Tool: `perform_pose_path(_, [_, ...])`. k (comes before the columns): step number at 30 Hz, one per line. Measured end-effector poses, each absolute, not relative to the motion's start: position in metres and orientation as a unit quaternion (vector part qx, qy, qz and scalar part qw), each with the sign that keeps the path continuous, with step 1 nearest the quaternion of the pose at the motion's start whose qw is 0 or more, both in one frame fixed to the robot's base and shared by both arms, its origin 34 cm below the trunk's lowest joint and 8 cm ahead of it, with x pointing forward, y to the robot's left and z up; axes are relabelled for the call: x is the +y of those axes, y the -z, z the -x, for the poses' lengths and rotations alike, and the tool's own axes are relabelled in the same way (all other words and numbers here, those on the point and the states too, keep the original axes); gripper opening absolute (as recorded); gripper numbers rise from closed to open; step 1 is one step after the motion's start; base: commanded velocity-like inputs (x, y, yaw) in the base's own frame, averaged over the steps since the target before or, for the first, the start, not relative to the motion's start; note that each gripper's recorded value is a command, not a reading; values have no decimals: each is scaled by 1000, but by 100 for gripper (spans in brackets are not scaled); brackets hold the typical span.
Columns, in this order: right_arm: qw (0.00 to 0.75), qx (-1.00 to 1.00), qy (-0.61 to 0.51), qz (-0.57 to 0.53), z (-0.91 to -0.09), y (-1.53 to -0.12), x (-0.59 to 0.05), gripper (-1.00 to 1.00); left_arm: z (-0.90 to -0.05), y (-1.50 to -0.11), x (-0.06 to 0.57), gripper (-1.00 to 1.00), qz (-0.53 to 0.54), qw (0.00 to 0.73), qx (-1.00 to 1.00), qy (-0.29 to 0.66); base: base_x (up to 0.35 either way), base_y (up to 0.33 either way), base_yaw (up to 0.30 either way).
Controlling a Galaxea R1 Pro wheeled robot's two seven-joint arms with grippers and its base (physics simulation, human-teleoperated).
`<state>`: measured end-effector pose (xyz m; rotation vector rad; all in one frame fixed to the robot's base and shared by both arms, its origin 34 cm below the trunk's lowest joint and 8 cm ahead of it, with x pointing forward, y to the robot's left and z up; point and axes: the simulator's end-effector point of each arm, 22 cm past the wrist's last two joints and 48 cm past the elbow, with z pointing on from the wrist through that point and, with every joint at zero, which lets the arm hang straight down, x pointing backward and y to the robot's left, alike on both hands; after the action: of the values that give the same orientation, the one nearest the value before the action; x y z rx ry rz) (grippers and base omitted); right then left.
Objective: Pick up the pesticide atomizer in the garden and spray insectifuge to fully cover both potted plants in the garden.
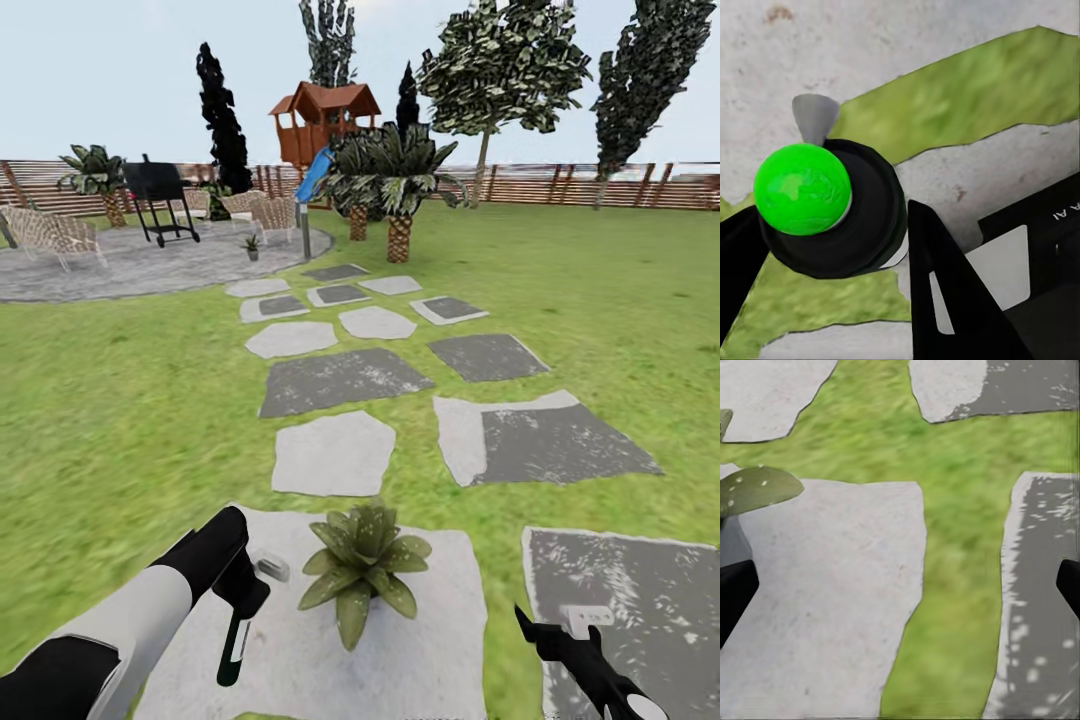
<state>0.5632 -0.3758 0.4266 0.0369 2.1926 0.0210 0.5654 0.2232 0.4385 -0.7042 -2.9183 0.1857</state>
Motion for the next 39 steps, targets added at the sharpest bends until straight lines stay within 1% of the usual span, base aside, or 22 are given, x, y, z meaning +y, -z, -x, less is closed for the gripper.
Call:
perform_pose_path(8, [457, 889, -9, -15, -563, -427, -376, 100, -565, -438, 223, -100, 234, 68, -968, -61, 0, 325, -297])
perform_pose_path(14, [456, 890, -9, -15, -563, -426, -376, 100, -562, -436, 223, -100, 234, 70, -968, -62, 0, 236, -297])
perform_pose_path(26, [453, 891, -9, -15, -561, -423, -376, 100, -560, -432, 223, -100, 234, 74, -967, -63, 0, 36, -294])
perform_pose_path(30, [453, 891, -9, -15, -562, -423, -375, 100, -559, -431, 226, -100, 232, 75, -968, -62, -1, 81, -75])
perform_pose_path(39, [452, 892, -9, -12, -561, -423, -376, 100, -559, -431, 225, -100, 232, 75, -968, -62, -54, 278, -4])
